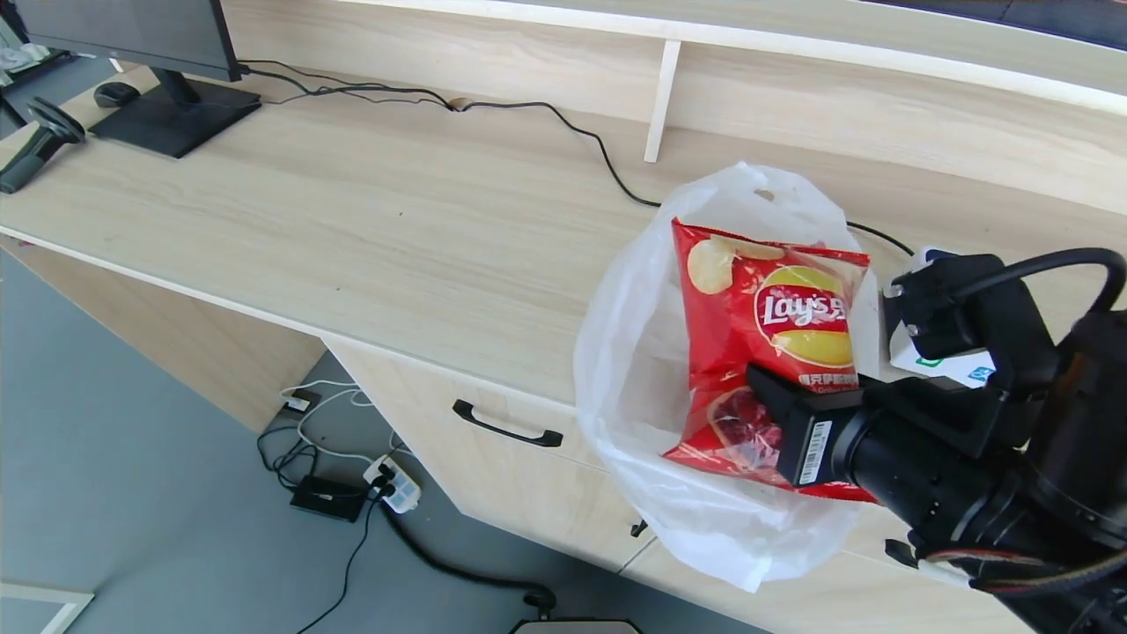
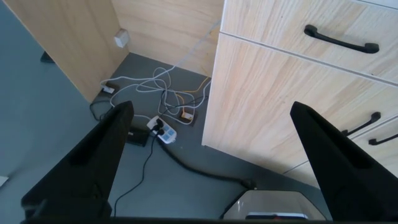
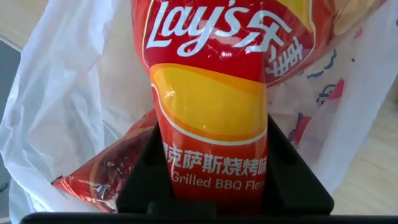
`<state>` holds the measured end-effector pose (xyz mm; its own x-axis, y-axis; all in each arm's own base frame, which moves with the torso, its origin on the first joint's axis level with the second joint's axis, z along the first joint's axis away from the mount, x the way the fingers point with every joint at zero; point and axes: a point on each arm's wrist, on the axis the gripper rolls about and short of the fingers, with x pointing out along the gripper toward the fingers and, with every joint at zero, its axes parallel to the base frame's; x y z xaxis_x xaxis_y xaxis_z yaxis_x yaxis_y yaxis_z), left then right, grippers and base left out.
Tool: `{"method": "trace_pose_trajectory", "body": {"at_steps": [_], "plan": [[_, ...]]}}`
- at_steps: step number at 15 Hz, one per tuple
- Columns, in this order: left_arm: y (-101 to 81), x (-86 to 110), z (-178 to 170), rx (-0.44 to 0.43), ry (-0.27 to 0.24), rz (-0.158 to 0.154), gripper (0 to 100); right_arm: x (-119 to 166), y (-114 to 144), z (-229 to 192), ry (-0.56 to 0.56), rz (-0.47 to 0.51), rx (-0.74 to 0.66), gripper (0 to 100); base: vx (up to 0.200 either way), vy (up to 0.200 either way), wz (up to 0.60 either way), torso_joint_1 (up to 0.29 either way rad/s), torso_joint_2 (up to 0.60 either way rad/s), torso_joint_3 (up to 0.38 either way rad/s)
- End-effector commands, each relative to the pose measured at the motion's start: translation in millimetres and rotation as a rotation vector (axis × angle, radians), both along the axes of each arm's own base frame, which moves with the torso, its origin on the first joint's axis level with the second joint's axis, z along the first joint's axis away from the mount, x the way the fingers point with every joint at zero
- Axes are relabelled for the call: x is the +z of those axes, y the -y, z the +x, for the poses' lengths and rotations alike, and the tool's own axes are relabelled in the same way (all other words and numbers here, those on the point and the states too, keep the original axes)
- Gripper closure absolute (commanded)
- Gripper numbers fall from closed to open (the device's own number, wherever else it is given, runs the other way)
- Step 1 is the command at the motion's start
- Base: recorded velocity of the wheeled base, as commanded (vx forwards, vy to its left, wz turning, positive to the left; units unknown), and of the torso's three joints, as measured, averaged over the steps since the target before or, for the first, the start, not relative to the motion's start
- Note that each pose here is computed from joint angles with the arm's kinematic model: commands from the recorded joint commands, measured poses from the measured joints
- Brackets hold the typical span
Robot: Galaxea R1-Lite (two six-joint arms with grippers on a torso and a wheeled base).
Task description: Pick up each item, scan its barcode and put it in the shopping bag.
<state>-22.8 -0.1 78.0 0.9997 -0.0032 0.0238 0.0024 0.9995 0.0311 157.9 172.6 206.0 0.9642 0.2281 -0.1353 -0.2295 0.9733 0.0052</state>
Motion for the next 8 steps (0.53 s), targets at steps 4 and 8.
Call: {"method": "trace_pose_trajectory", "body": {"at_steps": [4,8], "plan": [[0.0,0.5,0.0,0.002,0.005,-0.002,0,-2.1,-6.9,23.4,-0.089,-0.049,0.009,100,0.000,0.000,0.00,0.000,0.00,0.000],[0.0,0.3,0.0,0.001,0.004,-0.008,0,13.8,-7.6,55.7,-0.050,-0.045,-0.015,100,0.000,0.000,0.00,0.000,0.00,0.000]]}}
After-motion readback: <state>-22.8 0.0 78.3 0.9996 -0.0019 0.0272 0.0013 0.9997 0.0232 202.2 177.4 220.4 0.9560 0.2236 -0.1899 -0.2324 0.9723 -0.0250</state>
